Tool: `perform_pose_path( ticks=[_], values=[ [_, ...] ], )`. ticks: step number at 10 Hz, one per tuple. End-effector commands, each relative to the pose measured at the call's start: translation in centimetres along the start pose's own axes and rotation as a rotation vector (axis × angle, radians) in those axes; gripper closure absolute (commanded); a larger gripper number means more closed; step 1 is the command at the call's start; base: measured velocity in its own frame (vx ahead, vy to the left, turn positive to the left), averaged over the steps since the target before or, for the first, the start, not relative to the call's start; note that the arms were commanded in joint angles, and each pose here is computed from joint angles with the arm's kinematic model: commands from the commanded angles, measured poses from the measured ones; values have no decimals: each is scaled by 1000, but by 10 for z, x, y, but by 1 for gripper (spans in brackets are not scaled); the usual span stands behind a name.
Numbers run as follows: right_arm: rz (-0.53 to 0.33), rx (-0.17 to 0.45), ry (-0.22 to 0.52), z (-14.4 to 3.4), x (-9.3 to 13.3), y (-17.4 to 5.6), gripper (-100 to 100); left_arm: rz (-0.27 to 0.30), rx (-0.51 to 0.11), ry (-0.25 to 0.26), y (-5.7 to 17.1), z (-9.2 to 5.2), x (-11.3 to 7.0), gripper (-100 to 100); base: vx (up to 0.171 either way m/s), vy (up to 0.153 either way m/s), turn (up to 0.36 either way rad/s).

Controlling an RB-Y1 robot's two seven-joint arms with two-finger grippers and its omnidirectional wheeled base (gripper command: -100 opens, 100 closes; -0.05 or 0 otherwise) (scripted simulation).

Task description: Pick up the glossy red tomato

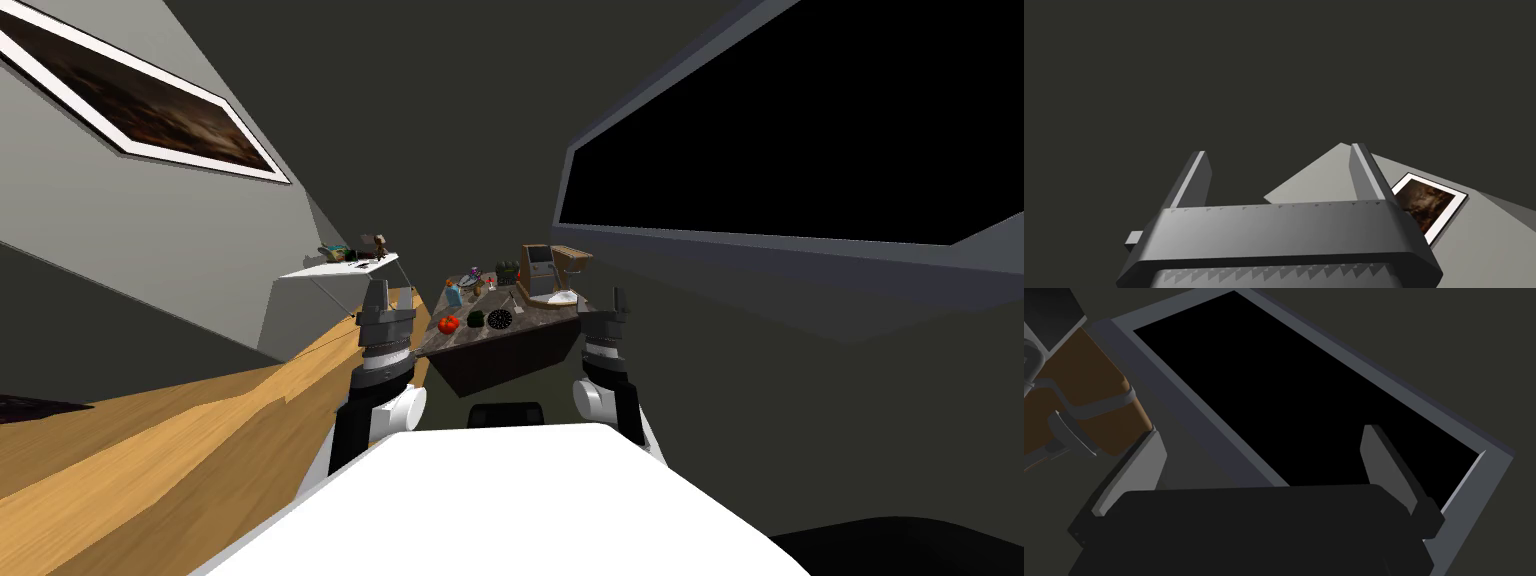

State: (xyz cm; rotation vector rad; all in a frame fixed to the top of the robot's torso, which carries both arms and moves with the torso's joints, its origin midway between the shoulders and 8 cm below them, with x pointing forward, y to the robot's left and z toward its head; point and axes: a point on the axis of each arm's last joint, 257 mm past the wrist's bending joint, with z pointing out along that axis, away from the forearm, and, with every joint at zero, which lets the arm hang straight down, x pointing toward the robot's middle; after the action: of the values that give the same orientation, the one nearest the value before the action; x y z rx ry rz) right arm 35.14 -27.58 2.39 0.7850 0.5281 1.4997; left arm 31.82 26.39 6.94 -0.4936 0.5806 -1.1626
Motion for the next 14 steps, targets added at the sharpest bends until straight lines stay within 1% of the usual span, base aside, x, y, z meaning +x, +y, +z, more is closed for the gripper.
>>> perform_pose_path(
  ticks=[1,4,6,8,9,12,13,14],
  values=[
    [0,0,0,0,0,0,0,10,-15,35,5,-1,4,-100,3,10,-26],
    [0,0,0,0,0,0,0,40,-77,114,27,-6,10,-100,15,36,-47],
    [0,0,0,0,0,0,0,66,-136,165,46,-11,11,-100,14,60,-61],
    [0,0,0,0,0,0,0,96,-211,211,70,-18,10,-100,20,63,-85],
    [0,0,0,0,0,0,0,97,-217,212,71,-19,10,-100,9,46,-24],
    [0,0,0,0,0,0,0,148,-333,272,107,-32,3,-100,14,46,-77],
    [0,0,0,0,0,0,0,149,-339,272,108,-33,3,-100,9,45,-28],
    [0,0,0,0,0,0,0,168,-380,290,120,-38,-1,-100,12,31,-53]
  ],
)
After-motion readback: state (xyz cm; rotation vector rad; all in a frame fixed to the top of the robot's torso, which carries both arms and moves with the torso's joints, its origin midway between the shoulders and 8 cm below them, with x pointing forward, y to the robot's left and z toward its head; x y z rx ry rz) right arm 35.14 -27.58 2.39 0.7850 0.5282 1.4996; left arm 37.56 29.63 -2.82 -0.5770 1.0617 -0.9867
